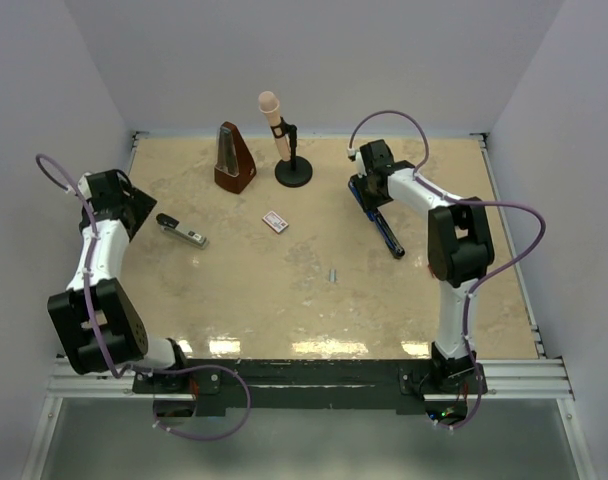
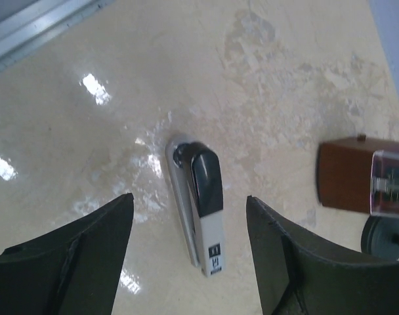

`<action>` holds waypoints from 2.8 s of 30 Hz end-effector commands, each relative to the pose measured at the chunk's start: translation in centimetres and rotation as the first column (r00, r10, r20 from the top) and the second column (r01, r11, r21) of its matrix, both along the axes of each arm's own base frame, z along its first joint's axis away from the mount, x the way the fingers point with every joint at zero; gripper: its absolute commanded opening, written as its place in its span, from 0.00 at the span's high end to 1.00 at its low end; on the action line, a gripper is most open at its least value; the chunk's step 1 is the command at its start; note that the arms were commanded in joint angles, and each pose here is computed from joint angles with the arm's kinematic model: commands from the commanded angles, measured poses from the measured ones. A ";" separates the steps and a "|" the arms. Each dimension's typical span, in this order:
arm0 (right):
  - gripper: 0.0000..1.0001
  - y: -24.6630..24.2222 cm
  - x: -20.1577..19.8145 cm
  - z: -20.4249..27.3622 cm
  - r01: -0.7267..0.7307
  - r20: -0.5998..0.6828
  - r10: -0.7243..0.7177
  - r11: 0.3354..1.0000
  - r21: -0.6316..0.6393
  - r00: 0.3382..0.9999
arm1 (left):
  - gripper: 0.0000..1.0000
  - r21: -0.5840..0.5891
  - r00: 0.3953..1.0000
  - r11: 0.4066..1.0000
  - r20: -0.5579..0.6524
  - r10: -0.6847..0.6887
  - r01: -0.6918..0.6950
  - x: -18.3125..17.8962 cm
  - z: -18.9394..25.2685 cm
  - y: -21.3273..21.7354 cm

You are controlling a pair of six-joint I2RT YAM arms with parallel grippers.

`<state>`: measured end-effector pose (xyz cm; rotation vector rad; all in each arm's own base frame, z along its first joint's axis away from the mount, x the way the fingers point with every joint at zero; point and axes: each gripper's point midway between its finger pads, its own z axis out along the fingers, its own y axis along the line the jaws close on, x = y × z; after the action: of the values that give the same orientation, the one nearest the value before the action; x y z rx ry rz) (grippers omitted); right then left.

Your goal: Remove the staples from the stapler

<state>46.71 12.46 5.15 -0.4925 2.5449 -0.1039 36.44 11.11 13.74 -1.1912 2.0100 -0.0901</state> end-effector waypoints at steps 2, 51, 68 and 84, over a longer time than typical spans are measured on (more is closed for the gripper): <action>0.54 0.9 0.9 6.5 0.010 0.139 -0.022 0.996 0.084 0.990 | 0.27 0.032 0.995 0.995 0.033 0.098 -0.099 3.2 1.2 4.6; 0.41 30.4 -13.6 11.1 -0.397 0.327 0.261 0.788 0.472 0.908 | 0.43 -0.445 0.980 0.882 -0.035 -0.194 0.159 -4.8 -10.7 -12.9; 0.34 38.4 -18.0 9.5 -0.569 0.406 0.413 0.702 0.429 0.815 | 0.27 -0.157 0.990 0.978 -0.002 -0.138 0.136 -2.9 -3.0 -6.5; 0.34 41.5 -17.3 5.5 -0.585 0.387 0.462 0.748 0.313 0.798 | 0.30 -0.211 0.964 0.940 0.042 -0.264 0.267 -3.2 -5.0 -5.5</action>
<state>28.46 52.80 8.46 -0.9406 2.0230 0.5587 32.96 6.38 9.07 -1.1076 2.1635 -0.3922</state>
